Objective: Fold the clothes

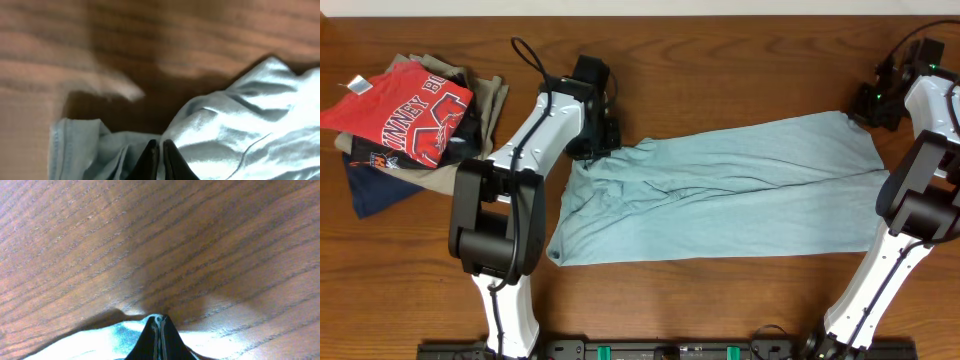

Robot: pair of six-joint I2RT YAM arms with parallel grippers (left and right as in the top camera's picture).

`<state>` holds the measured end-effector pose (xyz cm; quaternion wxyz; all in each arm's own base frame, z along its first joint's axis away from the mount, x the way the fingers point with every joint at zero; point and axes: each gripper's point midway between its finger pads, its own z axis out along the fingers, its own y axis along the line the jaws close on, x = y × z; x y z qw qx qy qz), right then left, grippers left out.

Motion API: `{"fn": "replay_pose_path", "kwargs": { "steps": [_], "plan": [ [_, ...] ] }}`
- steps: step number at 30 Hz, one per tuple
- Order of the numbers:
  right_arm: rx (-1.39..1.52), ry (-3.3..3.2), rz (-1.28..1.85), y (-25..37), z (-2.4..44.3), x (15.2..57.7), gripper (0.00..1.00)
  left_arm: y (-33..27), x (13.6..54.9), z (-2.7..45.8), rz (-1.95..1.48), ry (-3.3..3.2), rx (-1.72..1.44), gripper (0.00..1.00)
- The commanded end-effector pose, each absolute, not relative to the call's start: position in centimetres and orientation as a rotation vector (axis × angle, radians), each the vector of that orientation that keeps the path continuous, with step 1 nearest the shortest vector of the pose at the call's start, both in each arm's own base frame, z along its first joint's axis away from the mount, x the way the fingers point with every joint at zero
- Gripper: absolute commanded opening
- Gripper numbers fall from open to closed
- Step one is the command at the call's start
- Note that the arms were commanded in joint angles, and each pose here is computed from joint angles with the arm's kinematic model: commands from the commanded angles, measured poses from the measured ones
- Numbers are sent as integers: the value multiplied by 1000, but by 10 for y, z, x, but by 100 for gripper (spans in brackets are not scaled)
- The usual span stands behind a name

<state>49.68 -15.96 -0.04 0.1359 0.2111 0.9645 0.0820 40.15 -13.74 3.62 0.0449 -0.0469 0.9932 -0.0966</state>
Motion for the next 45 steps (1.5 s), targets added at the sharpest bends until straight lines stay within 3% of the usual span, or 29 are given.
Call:
{"fn": "replay_pose_path", "kwargs": {
  "steps": [1,12,20,25,33,45],
  "plan": [
    [672,2840,187,-174,-14,485,1,-132,427,61,-330,2940,-140,6],
    [709,2791,169,-198,66,492,1,-127,452,112,-366,2806,-151,6],
    [717,2832,178,-198,86,477,1,-126,449,126,-370,2786,-142,6],
    [731,2936,162,-193,82,453,1,-122,429,119,-347,2873,-156,6],
    [818,3215,-99,-201,83,381,1,-123,365,109,-330,3139,-172,6],
    [910,3332,-91,-217,69,339,1,-144,329,110,-285,3256,-68,6]
  ]
}}
